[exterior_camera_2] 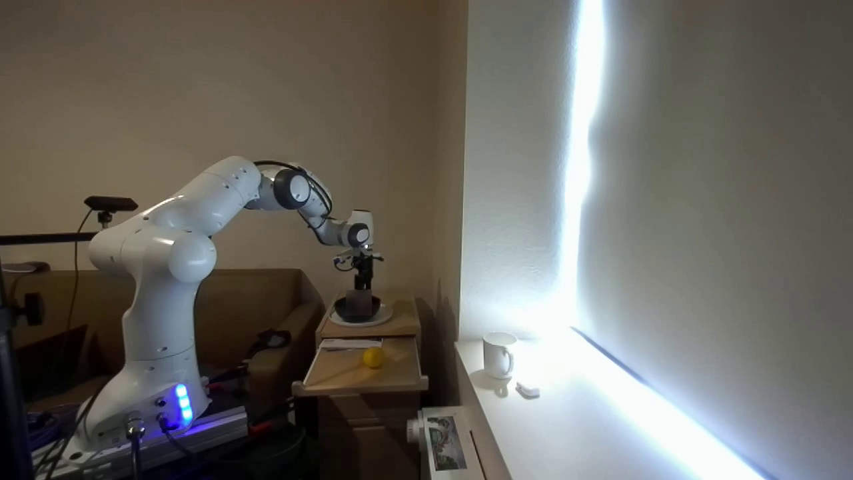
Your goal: Place the white bottle in the black bowl on top of the night stand, place the lemon in the white mug on the window sill, close the open drawer on the nightstand
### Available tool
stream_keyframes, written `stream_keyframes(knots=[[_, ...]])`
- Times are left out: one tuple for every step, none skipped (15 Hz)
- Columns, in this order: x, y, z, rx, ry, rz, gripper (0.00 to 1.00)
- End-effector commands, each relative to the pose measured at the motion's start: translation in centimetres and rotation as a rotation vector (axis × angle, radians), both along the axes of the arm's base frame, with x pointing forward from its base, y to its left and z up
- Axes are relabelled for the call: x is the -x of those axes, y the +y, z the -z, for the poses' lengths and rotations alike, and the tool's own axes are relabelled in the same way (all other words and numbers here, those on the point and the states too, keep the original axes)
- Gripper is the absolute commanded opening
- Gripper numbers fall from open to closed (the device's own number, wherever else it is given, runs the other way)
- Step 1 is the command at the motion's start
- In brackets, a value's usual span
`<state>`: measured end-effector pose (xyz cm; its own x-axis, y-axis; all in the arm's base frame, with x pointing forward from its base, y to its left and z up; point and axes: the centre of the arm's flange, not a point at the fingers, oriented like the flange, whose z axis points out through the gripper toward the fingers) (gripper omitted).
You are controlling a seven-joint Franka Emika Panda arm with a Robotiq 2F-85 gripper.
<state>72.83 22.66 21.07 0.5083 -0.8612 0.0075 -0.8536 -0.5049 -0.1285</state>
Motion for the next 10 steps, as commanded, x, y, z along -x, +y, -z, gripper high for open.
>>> stream_keyframes(knots=[[2.4,-2.0,-5.9,-0.008,0.011,-0.015,1.00],[3.2,-2.6,-7.4,-0.014,0.025,-0.021,1.00],[4.3,-3.7,-9.0,-0.010,0.054,-0.025,1.00],[5.2,-4.6,-10.2,0.009,0.079,-0.019,1.00],[6.2,-6.0,-11.1,0.030,0.112,-0.003,1.00],[7.3,-7.5,-11.5,0.034,0.155,0.023,1.00],[8.5,-9.0,-11.9,0.038,0.201,0.046,1.00],[9.8,-10.5,-11.7,0.037,0.250,0.071,1.00],[11.2,-12.1,-11.4,0.017,0.297,0.084,1.00],[12.7,-13.5,-10.7,0.016,0.341,0.115,1.00]])
